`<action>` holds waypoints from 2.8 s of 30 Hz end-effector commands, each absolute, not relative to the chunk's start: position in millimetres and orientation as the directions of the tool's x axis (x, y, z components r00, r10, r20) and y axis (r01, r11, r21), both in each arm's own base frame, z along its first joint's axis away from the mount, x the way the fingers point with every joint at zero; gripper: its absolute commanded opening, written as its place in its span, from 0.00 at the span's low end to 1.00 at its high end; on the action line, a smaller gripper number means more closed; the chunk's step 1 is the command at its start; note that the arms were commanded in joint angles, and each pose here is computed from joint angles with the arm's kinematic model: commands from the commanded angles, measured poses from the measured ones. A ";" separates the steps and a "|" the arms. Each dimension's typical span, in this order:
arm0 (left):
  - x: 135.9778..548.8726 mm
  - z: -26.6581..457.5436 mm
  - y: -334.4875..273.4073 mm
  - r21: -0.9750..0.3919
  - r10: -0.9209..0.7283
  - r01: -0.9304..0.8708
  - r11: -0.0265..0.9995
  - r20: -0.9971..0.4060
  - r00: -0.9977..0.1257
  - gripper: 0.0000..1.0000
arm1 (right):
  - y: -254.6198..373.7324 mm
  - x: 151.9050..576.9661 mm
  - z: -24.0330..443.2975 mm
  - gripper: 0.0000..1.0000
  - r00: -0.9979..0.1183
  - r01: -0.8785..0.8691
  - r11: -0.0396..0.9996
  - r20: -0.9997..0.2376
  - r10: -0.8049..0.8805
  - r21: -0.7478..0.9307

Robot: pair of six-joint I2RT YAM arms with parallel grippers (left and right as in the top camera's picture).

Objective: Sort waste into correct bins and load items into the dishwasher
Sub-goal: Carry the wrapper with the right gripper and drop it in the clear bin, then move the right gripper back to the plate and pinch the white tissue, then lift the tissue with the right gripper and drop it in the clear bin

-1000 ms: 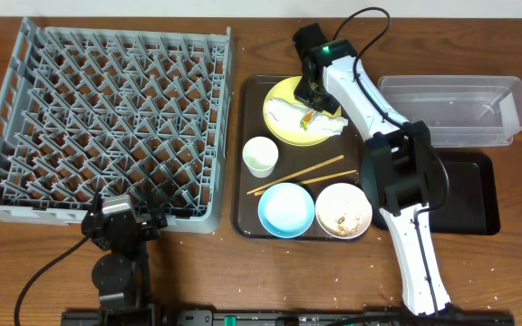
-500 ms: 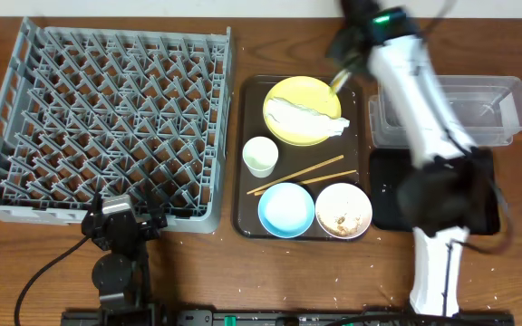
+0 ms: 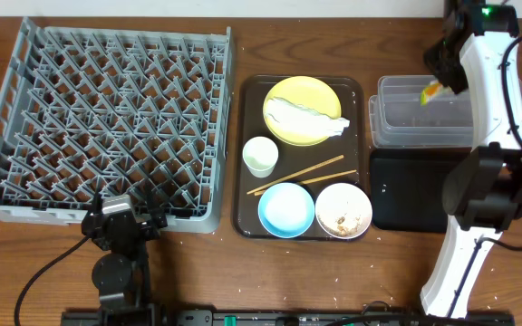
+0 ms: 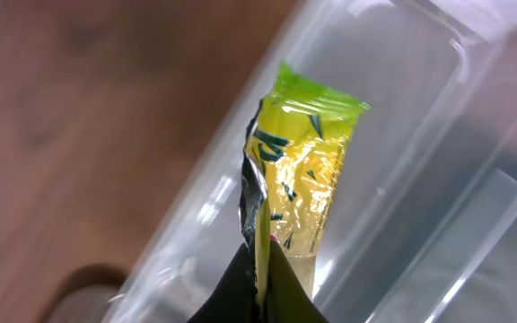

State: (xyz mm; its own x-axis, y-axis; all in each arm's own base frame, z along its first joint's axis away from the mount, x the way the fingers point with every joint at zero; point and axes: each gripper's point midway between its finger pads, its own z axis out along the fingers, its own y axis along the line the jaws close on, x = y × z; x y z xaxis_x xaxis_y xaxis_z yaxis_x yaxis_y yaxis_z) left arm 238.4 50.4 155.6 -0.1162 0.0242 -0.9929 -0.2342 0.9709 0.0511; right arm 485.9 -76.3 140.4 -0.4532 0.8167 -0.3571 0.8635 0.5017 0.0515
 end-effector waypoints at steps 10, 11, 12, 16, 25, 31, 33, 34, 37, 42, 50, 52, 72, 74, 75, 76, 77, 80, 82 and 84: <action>238.2 137.6 52.0 0.065 0.027 -0.237 0.969 -0.987 -0.161 0.89 | -76.2 483.0 133.1 0.93 -0.576 0.789 0.614 -0.314 0.755 0.028; 238.2 137.6 52.1 0.065 0.027 -0.238 0.969 -0.987 -0.161 0.90 | -68.8 487.2 134.9 0.98 -0.625 0.744 0.667 -0.302 0.720 0.048; 238.2 137.6 52.0 0.065 0.027 -0.237 0.969 -0.987 -0.161 0.89 | -58.8 492.6 138.6 0.99 -0.677 0.687 0.723 -0.292 0.675 0.078; 238.2 137.6 52.0 0.065 0.027 -0.237 0.969 -0.987 -0.161 0.89 | 14.3 516.4 161.4 0.98 -0.887 0.258 0.931 -0.319 0.335 0.259; 238.2 137.6 52.0 0.065 0.027 -0.237 0.969 -0.987 -0.161 0.89 | 162.5 504.0 162.6 0.99 -0.826 -0.430 0.897 -0.446 -0.344 0.106; 238.2 137.6 52.0 0.065 0.027 -0.237 0.969 -0.987 -0.161 0.89 | 229.6 484.7 138.3 0.99 -0.654 -0.674 0.737 -0.418 -0.630 -0.057; 238.2 137.6 52.1 0.065 0.027 -0.238 0.969 -0.987 -0.161 0.89 | 242.4 481.4 126.9 0.95 -0.620 -0.712 0.699 -0.406 -0.671 -0.066; 238.2 137.5 52.0 0.065 0.027 -0.237 0.969 -0.986 -0.162 0.89 | 246.7 480.6 120.2 0.91 -0.611 -0.725 0.686 -0.399 -0.684 -0.067; 238.2 137.6 52.0 0.065 0.027 -0.237 0.969 -0.987 -0.161 0.89 | 249.8 481.8 100.0 0.78 -0.617 -0.730 0.681 -0.373 -0.693 -0.057; 238.2 137.6 52.0 0.065 0.027 -0.237 0.969 -0.987 -0.161 0.89 | 245.2 480.7 58.2 0.69 -0.646 -0.729 0.684 -0.303 -0.701 -0.027; 238.2 137.6 52.0 0.065 0.027 -0.237 0.969 -0.987 -0.161 0.89 | 237.6 472.7 14.0 0.55 -0.669 -0.730 0.683 -0.212 -0.713 0.008; 238.2 137.6 52.0 0.065 0.027 -0.237 0.969 -0.987 -0.161 0.89 | 236.8 472.0 9.5 0.49 -0.671 -0.729 0.684 -0.204 -0.713 0.012; 238.2 137.6 52.1 0.065 0.027 -0.238 0.969 -0.987 -0.161 0.89 | 169.1 525.1 152.7 0.01 -0.890 -0.123 0.981 -0.454 -0.044 0.147; 238.2 137.6 52.1 0.065 0.027 -0.238 0.969 -0.987 -0.161 0.89 | 144.7 531.0 176.8 0.01 -0.869 0.024 0.981 -0.480 0.117 0.195; 238.2 137.6 52.0 0.065 0.027 -0.237 0.969 -0.987 -0.161 0.89 | 129.6 532.8 186.1 0.01 -0.850 0.115 0.969 -0.482 0.211 0.221; 238.2 137.6 52.1 0.065 0.027 -0.238 0.969 -0.987 -0.161 0.89 | 110.4 533.3 193.9 0.01 -0.820 0.222 0.943 -0.475 0.318 0.248; 238.2 137.6 52.0 0.065 0.027 -0.237 0.969 -0.987 -0.161 0.89 | 95.6 532.7 197.0 0.02 -0.794 0.300 0.917 -0.465 0.392 0.262; 238.2 137.6 52.0 0.065 0.027 -0.237 0.969 -0.987 -0.161 0.89 | 42.9 521.8 194.1 0.01 -0.670 0.566 0.774 -0.389 0.632 0.284; 238.2 137.6 52.0 0.065 0.027 -0.237 0.969 -0.987 -0.161 0.89 | 14.1 509.1 185.8 0.01 -0.581 0.698 0.660 -0.320 0.749 0.276; 238.2 137.6 52.0 0.065 0.027 -0.237 0.969 -0.987 -0.161 0.89 | -11.7 492.4 176.8 0.01 -0.475 0.811 0.530 -0.250 0.843 0.248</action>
State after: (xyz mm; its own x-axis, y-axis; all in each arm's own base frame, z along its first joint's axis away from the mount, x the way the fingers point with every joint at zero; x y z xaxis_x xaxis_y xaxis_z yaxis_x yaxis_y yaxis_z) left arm 238.4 50.4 155.6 -0.1162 0.0242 -0.9929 -0.2342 0.9709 0.0511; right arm 502.6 20.0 200.9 -0.6982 0.6244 -0.3503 0.5710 0.7808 0.2536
